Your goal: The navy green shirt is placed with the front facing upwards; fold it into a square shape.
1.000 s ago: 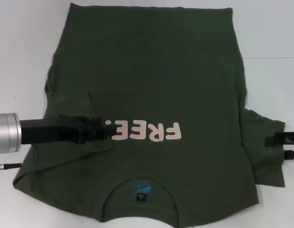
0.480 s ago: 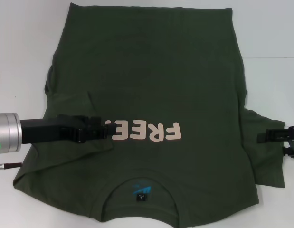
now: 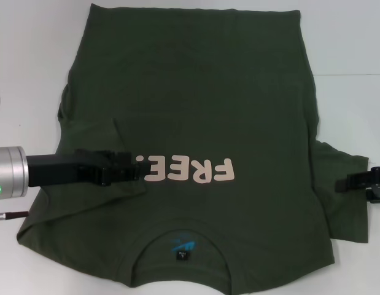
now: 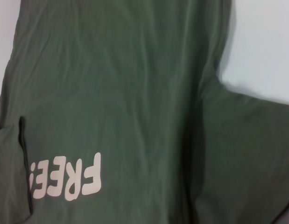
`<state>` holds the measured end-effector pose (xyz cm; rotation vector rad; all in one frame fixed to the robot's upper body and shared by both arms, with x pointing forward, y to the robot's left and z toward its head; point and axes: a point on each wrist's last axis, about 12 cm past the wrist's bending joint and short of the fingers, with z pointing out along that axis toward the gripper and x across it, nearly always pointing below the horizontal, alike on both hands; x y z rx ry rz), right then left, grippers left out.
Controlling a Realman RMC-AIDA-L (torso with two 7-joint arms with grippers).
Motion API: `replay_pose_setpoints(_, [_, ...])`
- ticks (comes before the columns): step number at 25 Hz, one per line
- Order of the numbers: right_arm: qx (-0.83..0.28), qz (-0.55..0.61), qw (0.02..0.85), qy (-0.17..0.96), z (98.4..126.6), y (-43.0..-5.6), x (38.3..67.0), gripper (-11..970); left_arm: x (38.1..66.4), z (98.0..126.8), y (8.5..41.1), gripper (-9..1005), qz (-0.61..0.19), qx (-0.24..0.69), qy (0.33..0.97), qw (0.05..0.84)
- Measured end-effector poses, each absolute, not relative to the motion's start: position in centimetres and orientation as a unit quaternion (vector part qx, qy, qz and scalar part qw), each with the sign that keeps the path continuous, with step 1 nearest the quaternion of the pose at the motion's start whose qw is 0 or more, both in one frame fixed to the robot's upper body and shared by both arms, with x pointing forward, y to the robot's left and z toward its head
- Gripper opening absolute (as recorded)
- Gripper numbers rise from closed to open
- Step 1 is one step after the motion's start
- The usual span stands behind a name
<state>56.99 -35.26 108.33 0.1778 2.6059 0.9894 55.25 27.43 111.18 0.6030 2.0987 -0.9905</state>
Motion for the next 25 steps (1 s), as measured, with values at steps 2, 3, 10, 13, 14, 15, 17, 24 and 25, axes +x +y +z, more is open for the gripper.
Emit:
replay_pose_setpoints(2, [0.063,0.347,0.175,0.919,108.3,-35.4,56.9,595,55.2,111.1,27.5,675,-0.385,0.233,0.816,0.363])
replay_pose_setpoints(3, [0.063,0.347,0.176,0.919,108.2,-35.5,56.9,570,55.1,111.1,27.5,675,-0.385,0.232,0.816,0.363])
replay_pose_setpoints(10, [0.064,0.348,0.178,0.918,108.2,-35.6,56.8,397,55.1,111.1,27.6,675,-0.387,0.231,0.816,0.362])
replay_pose_setpoints(13, [0.06,0.349,0.178,0.918,108.3,-35.5,56.8,308,55.1,111.1,27.6,675,-0.388,0.231,0.816,0.362])
replay_pose_setpoints(14, [0.058,0.348,0.179,0.918,108.3,-35.5,56.9,268,55.1,111.1,27.6,675,-0.388,0.231,0.816,0.362])
replay_pose_setpoints(15, [0.057,0.348,0.179,0.918,108.3,-35.5,56.9,228,55.0,111.1,27.6,675,-0.388,0.23,0.815,0.362])
replay_pose_setpoints(17, [0.053,0.347,0.18,0.919,108.3,-35.5,56.9,147,55.0,111.1,27.6,676,-0.389,0.229,0.815,0.363])
replay_pose_setpoints(24, [0.027,0.306,0.226,0.925,109.7,-37.1,57.6,22,55.1,111.3,27.7,676,-0.392,0.22,0.816,0.364])
replay_pose_setpoints(25, [0.027,0.3,0.233,0.925,110.0,-37.4,57.8,23,55.1,111.3,27.8,676,-0.392,0.218,0.817,0.363])
